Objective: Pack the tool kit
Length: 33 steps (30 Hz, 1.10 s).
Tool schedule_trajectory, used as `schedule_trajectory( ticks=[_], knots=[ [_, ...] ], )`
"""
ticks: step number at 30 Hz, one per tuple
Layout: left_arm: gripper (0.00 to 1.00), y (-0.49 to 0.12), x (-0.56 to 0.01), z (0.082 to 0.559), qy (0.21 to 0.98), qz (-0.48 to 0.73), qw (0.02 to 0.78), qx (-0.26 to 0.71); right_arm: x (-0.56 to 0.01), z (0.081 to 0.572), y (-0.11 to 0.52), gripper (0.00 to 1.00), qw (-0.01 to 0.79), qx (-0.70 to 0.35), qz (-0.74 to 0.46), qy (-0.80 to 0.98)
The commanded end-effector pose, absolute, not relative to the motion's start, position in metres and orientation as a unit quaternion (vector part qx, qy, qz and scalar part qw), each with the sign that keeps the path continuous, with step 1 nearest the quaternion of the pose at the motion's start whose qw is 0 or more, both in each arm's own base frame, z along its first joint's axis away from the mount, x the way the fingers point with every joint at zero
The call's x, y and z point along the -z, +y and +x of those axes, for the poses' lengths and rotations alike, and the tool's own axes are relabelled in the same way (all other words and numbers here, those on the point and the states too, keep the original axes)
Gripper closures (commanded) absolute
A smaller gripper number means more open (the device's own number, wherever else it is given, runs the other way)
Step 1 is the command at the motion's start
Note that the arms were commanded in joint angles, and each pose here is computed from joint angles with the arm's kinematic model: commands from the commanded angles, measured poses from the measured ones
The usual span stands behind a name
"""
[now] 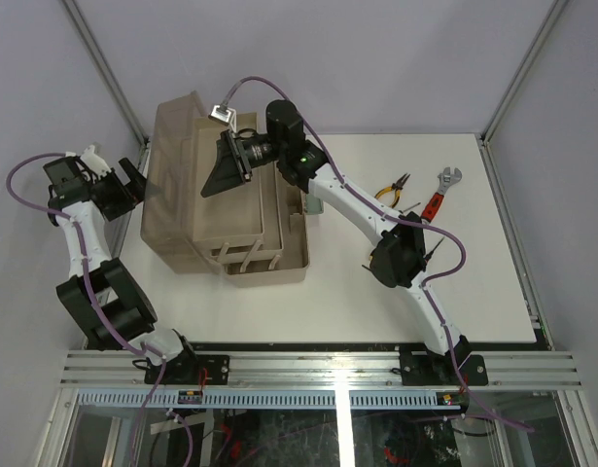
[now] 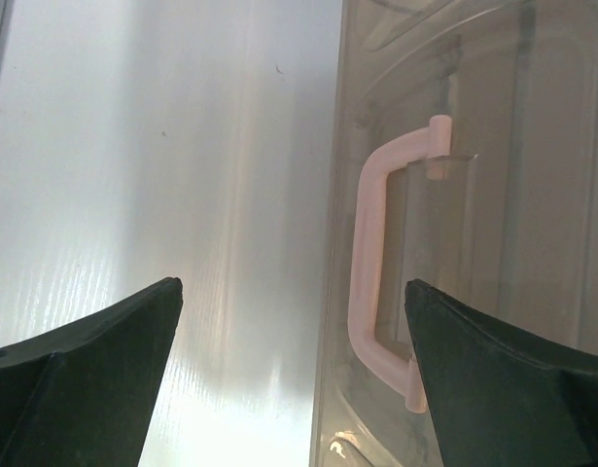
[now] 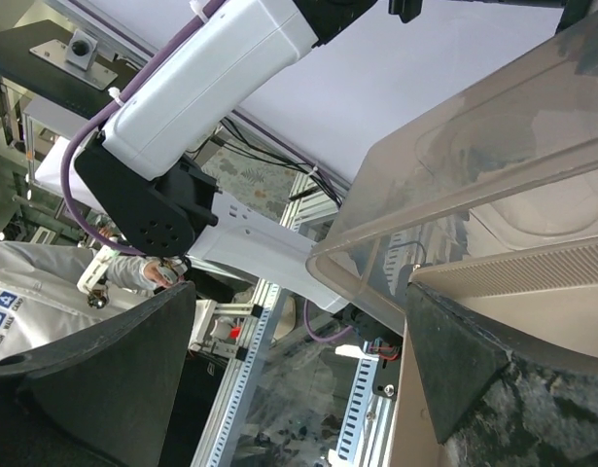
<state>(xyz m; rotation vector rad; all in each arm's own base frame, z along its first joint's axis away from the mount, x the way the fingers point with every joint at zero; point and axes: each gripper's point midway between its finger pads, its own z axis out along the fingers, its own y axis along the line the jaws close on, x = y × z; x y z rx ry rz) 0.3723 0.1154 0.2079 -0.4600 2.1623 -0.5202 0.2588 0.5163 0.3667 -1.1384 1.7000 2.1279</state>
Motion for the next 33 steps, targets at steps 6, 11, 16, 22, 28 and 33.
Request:
schedule_trajectory(
  ticks=[6, 11, 16, 22, 28, 33],
  knots=[
    [0.04, 0.135, -0.209, 0.375, 0.86, -0.177, 0.443, 0.182, -0.383, 0.305, 0.503, 0.02, 0.24, -0.662, -0.345, 0.62],
    [0.04, 0.145, -0.201, 0.372, 0.862, -0.186, 0.438, 0.177, -0.385, 0.386, 0.443, 0.01, 0.38, -0.559, -0.232, 0.699],
    [0.04, 0.147, -0.198, 0.37, 0.862, -0.185, 0.435, 0.181, -0.369, 0.439, 0.375, 0.0, 0.44, -0.457, -0.152, 0.758],
    [0.04, 0.145, -0.199, 0.371, 0.861, -0.181, 0.435, 0.19, -0.29, 0.471, 0.331, 0.01, 0.39, -0.332, -0.122, 0.85],
    [0.04, 0.143, -0.198, 0.368, 0.866, -0.172, 0.43, 0.19, -0.228, 0.486, 0.328, 0.04, 0.349, -0.284, -0.116, 0.885],
    [0.04, 0.139, -0.197, 0.364, 0.868, -0.169, 0.425, 0.194, -0.191, 0.503, 0.328, 0.06, 0.331, -0.252, -0.109, 0.903]
  ],
)
